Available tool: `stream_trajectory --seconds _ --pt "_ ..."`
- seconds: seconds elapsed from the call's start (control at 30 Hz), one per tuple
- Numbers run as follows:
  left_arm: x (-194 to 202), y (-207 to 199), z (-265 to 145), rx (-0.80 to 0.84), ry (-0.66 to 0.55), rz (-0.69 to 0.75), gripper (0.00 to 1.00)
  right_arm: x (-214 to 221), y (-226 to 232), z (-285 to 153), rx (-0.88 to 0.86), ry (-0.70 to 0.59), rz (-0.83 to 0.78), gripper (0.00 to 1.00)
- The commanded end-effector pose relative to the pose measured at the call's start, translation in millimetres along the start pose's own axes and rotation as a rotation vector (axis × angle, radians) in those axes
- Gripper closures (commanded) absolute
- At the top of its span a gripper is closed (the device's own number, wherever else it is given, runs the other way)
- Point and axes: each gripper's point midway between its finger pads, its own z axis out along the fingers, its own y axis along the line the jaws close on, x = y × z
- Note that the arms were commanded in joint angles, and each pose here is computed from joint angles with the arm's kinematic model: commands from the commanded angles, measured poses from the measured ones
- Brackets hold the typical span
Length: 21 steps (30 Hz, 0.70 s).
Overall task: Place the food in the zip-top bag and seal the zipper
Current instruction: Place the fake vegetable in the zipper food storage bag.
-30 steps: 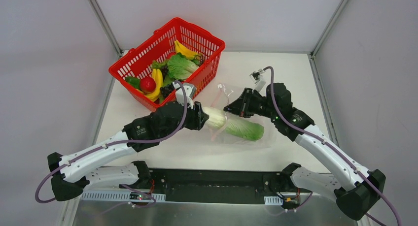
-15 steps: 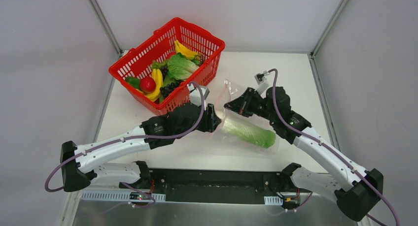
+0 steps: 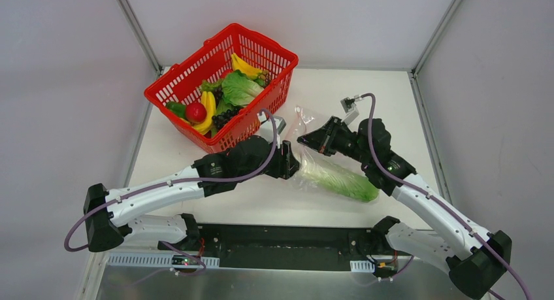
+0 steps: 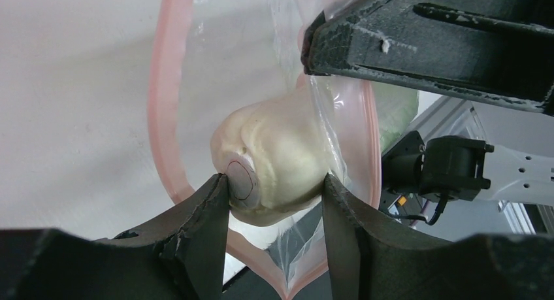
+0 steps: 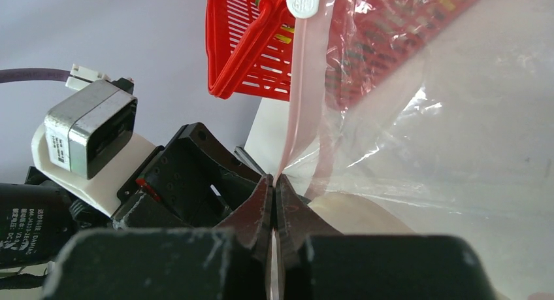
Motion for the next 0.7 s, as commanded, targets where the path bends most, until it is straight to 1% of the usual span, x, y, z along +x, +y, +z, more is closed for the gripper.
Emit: stream_trajectory --seconds 0.0,0.1,0.17,0.3,0.47,0.53,0.67 --pt "-8 -30 -9 0.122 0.010 0.005 0.83 -16 19 -5 -0.058 -0.068 -0.022 1.00" --pt "-6 -30 -13 0.124 0.031 0.022 0.72 -17 17 -6 -0.046 -0.071 -0.039 1.00" --pt "-5 -29 -16 0.128 0.039 0.035 0.62 -15 15 -7 -0.040 -0.060 -0.053 1.00" --pt "-6 -30 -23 0.140 0.049 0.072 0.51 -10 13 -10 -0.040 -0.048 -0.086 1.00" --pt "-9 -34 -34 0.176 0.043 0.105 0.32 2 7 -14 -0.056 -0.005 -0.168 1.00" --pt "-10 -33 -38 0.177 0.048 0.125 0.28 6 5 -14 -0.064 0.013 -0.194 1.00" --pt "-13 -28 -43 0.154 0.040 0.148 0.27 9 3 -14 -0.065 0.030 -0.241 1.00"
